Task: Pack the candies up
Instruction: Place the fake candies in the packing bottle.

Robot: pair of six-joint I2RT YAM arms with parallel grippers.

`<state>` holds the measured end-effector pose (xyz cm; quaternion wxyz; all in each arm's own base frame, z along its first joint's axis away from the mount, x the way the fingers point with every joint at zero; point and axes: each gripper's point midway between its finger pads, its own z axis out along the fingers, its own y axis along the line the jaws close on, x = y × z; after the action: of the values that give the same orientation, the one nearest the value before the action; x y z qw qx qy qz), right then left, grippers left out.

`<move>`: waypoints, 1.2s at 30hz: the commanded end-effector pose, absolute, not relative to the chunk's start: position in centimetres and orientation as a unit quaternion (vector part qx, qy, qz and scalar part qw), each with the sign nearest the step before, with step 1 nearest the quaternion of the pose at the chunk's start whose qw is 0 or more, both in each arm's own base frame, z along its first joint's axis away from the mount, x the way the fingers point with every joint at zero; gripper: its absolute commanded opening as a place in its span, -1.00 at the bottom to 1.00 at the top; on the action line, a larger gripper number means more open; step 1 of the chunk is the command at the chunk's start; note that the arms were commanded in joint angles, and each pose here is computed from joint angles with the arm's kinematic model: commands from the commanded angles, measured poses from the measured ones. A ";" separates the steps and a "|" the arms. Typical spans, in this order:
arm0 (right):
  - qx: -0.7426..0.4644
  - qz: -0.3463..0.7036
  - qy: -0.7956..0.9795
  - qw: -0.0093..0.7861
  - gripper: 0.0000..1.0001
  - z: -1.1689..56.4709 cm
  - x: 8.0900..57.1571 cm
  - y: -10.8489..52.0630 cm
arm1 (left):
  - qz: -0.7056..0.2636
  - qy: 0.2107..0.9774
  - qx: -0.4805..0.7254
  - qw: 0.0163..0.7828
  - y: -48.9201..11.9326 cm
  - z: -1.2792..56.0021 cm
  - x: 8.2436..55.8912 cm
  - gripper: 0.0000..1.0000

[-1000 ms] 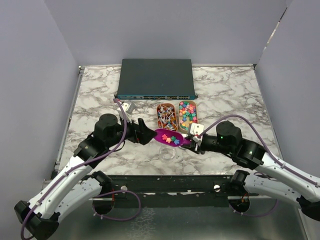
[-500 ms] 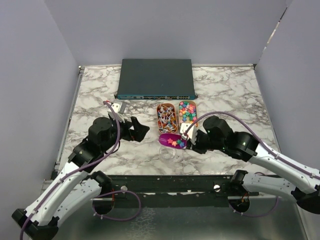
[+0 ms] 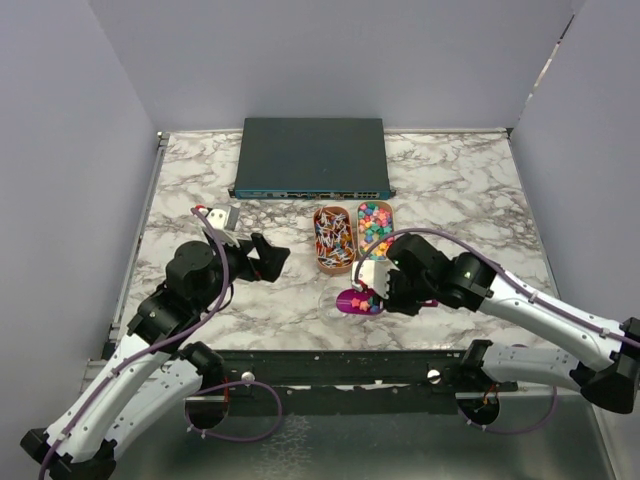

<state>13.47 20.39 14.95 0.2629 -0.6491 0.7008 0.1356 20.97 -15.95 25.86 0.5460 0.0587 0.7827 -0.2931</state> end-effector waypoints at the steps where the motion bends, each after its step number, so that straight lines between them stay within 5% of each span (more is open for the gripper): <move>1: -0.661 0.106 0.705 0.234 -0.99 15.3 13.7 19.5 | -0.276 0.793 0.057 0.541 -15.6 24.7 21.3 0.93; 36: -0.691 -0.079 0.702 0.155 -0.99 18.1 17.0 18.9 | -0.279 0.789 0.063 0.544 -15.5 25.0 21.2 0.93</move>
<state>16.22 19.80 16.78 0.1441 -0.6947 0.7037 -0.0392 21.33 -15.73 25.45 0.5439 0.0572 0.7874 -0.2844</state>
